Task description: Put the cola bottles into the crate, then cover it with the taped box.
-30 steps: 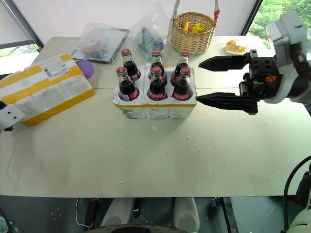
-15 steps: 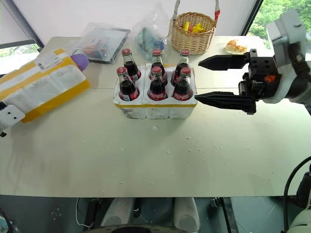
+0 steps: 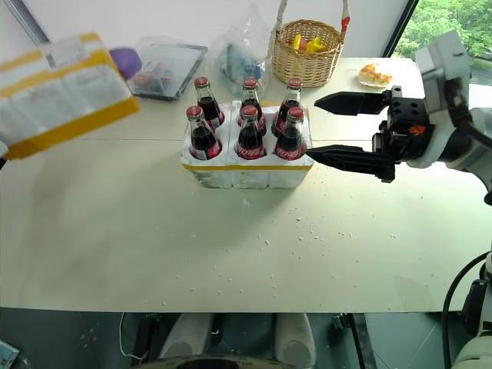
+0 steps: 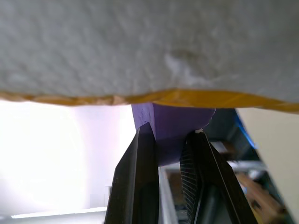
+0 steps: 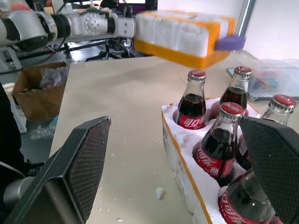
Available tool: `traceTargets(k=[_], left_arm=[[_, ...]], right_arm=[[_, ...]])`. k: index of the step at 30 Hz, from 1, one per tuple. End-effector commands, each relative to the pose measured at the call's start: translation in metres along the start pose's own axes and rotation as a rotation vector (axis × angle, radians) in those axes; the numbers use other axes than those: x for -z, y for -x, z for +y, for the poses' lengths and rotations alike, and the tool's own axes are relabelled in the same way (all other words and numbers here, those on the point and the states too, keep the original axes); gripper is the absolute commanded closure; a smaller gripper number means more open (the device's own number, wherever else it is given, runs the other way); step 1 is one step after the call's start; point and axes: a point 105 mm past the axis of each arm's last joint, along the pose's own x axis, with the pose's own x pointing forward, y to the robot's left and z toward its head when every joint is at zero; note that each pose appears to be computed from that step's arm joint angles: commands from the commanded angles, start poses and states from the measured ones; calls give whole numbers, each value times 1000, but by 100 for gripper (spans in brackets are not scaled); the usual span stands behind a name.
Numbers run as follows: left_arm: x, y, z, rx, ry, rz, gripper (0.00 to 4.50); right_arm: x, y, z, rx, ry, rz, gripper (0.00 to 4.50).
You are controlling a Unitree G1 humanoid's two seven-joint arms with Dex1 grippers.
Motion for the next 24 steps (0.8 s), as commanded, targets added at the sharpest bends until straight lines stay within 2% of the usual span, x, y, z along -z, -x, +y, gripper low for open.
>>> traceTargets(k=[1, 6, 10, 17, 24], left_arm=[[-27, 1, 45, -85, 18, -108, 435], [-74, -1, 74, -102, 12, -254, 435], [-116, -1, 82, -76, 45, -373, 435], [-186, 5, 75, 9, 66, -559, 435], [-246, 22, 41, 198, -7, -613, 435]], right_arm=[[-7, 9, -5, 39, 42, -21, 0], [-6, 21, -17, 98, 47, -3, 0], [-9, 34, -28, 159, 58, 8, 0], [-2, 45, -30, 206, 31, 14, 0], [14, 49, -28, 241, -7, 22, 0]])
